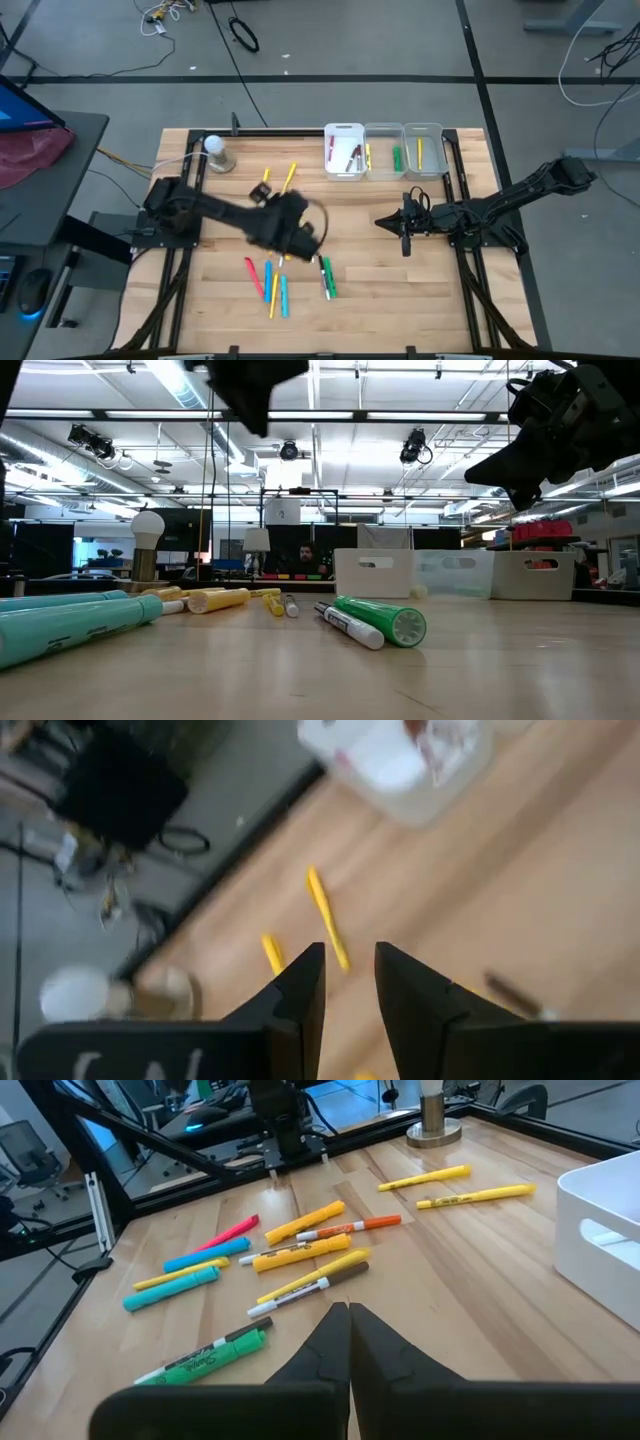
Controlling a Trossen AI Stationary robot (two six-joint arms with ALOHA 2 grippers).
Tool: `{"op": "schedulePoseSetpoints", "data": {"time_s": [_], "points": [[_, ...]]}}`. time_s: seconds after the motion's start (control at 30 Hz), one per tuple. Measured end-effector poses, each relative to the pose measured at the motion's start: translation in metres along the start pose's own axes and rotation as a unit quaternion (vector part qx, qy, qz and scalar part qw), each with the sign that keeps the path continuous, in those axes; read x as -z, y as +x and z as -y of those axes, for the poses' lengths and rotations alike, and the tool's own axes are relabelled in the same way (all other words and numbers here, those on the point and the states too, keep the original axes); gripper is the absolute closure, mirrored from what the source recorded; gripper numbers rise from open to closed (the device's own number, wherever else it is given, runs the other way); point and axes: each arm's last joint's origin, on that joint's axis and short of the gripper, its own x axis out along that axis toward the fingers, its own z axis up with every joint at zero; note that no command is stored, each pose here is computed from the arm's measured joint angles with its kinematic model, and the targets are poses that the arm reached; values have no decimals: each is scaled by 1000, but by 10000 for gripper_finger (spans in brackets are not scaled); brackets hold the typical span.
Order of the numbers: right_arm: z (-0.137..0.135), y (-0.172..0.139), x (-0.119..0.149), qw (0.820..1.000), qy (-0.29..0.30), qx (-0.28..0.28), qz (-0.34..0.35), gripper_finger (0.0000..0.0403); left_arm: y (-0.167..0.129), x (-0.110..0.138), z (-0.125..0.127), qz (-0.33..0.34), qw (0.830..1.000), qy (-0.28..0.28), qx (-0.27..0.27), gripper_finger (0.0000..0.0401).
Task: Pick & Place Markers
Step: Put the blue highlighter pen into the transparent bin
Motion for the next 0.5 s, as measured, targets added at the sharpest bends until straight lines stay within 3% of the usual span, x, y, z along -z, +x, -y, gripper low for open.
{"op": "schedulePoseSetpoints", "data": {"time_s": [0.27,0.5], "points": [[0,0,0,1000,0,0,1,401,-29,54,16,-85,995,41,44,305],[0,0,0,1000,0,0,1,401,-31,105,25,-172,984,-28,26,305]]}}
